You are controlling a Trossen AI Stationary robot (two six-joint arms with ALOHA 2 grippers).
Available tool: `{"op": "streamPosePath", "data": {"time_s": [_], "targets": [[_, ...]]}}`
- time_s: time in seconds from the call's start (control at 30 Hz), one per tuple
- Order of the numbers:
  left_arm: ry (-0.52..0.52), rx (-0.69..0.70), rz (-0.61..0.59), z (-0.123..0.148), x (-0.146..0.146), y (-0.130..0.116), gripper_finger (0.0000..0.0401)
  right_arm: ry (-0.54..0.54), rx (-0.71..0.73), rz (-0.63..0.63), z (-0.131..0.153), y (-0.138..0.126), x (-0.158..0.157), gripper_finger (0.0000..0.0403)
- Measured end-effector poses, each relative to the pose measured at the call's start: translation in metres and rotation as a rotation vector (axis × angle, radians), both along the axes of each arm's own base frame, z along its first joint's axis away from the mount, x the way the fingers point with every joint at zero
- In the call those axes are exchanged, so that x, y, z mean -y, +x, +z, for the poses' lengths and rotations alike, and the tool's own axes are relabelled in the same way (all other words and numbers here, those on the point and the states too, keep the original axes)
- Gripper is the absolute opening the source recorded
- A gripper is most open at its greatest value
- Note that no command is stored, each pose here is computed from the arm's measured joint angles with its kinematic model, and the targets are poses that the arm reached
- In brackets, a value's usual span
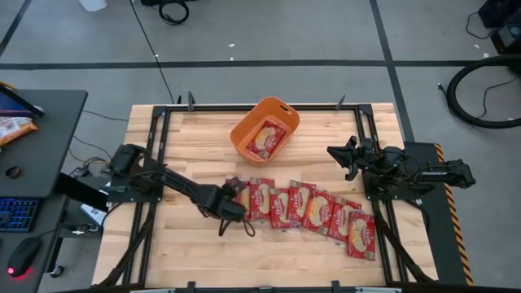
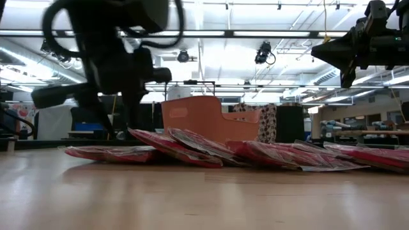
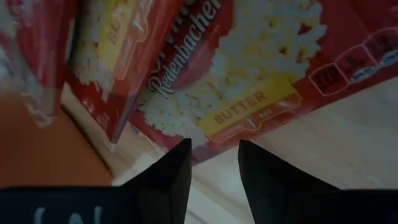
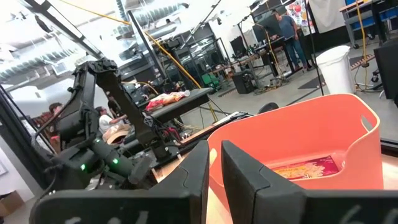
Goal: Sort popcorn bags into baskets
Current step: Put the red popcorn bag into the orange bin
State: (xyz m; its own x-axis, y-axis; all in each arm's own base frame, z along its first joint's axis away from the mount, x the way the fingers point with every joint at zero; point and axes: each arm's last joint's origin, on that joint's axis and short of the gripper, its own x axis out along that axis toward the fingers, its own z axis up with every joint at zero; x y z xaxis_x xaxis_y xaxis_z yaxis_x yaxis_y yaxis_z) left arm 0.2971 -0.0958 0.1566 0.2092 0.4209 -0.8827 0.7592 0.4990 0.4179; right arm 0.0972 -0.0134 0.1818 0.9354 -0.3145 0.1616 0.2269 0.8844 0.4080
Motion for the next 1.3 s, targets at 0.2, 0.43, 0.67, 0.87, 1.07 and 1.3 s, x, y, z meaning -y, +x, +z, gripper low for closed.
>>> {"op": "streamPosePath", "data": {"time_s": [0.2,0.43,0.67,0.87,1.07,1.3], "targets": [[0.008,0.153,-0.152,0.005,0.005,-0.009,0.0137,0.000,0.000,0.000,0.000,0.000,0.000,0.0048],[0.060,0.134,-0.278,0.006,0.003,-0.005,0.0137,0.000,0.000,0.000,0.000,0.000,0.000,0.0048],[0.068,0.191,-0.347,0.006,0.005,0.005,0.0137,0.000,0.000,0.000,0.000,0.000,0.000,0.0048],[0.095,0.113,-0.440,-0.008,0.005,0.009,0.0137,0.000,0.001,0.000,0.000,0.000,0.000,0.0048],[0.095,0.127,-0.464,-0.016,0.006,0.016,0.0137,-0.001,0.012,-0.001,0.001,0.000,0.000,0.0048],[-0.008,0.161,-0.349,-0.017,0.003,0.016,0.0084,-0.001,0.016,0.000,0.002,0.000,0.000,0.0048]]}}
